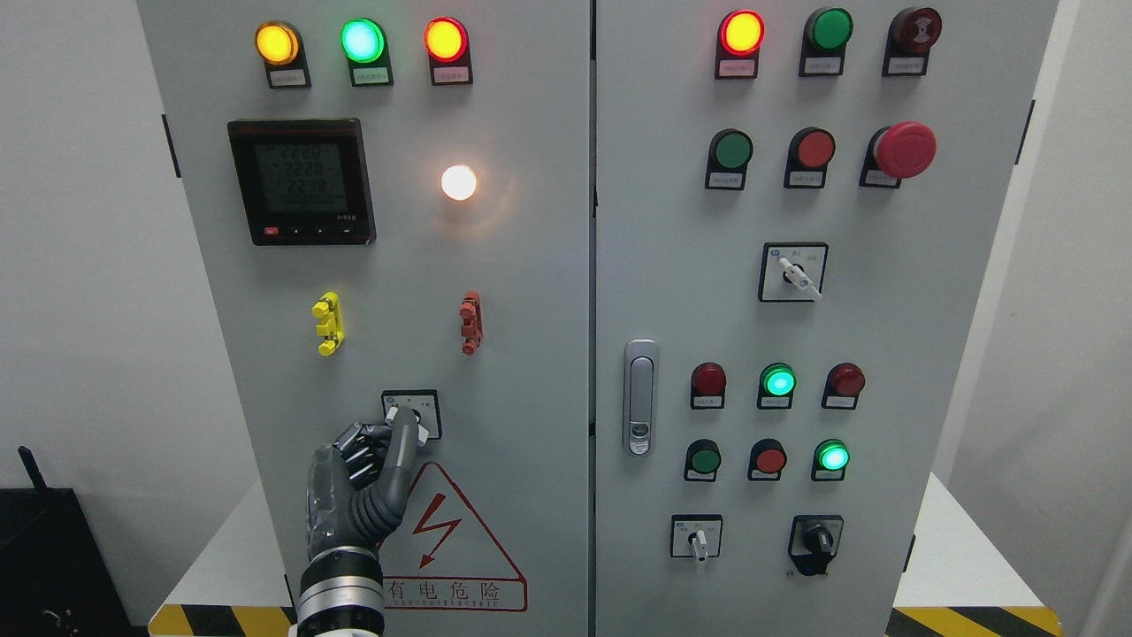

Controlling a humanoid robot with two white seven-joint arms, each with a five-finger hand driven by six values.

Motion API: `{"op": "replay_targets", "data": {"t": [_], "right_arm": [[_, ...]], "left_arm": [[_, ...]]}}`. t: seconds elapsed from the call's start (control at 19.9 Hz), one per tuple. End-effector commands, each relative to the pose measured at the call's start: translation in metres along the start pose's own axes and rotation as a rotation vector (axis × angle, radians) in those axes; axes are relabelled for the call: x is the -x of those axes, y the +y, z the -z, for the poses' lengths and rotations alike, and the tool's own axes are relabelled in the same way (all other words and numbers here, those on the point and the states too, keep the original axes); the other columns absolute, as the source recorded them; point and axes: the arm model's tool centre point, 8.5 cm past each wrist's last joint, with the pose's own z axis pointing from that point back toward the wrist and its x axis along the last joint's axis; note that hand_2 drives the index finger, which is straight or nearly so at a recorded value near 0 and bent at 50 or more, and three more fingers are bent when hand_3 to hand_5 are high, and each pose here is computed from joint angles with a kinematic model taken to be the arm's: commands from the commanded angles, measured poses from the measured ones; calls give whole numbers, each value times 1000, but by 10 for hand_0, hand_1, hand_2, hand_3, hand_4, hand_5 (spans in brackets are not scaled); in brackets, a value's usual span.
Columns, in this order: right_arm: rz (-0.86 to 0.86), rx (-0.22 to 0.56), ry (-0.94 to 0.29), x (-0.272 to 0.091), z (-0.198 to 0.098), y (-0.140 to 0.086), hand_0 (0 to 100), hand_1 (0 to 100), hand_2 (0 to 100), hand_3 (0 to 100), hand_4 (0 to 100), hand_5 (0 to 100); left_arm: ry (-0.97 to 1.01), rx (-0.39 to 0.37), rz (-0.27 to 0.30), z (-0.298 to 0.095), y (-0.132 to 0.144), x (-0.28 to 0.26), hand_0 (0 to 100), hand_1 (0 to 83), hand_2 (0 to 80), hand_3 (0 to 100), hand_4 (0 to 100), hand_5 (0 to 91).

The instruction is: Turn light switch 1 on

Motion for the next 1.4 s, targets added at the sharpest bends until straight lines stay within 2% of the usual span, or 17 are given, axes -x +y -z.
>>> {"op": "replay_targets", "data": {"t": [0.0,0.45,1.0,1.35], "right_arm": [[0,0,0,0,0,0,307,0,0,0,0,0],[0,0,0,0,0,0,307,0,0,0,0,0],[0,0,-2,-1,0,0,307,0,0,0,0,0],[0,0,0,0,0,0,307,0,0,0,0,0]], "left_arm": [[-3,11,-1,1,-2,-1,233,439,600,954,948,869],[2,11,-2,-1,-1,1,156,436,604,955,949,869],[-19,17,-6,-13,2,0,147,448,609,956,951,870],[-49,24,-6,-40,10,11,145,450,616,959,952,870]]}}
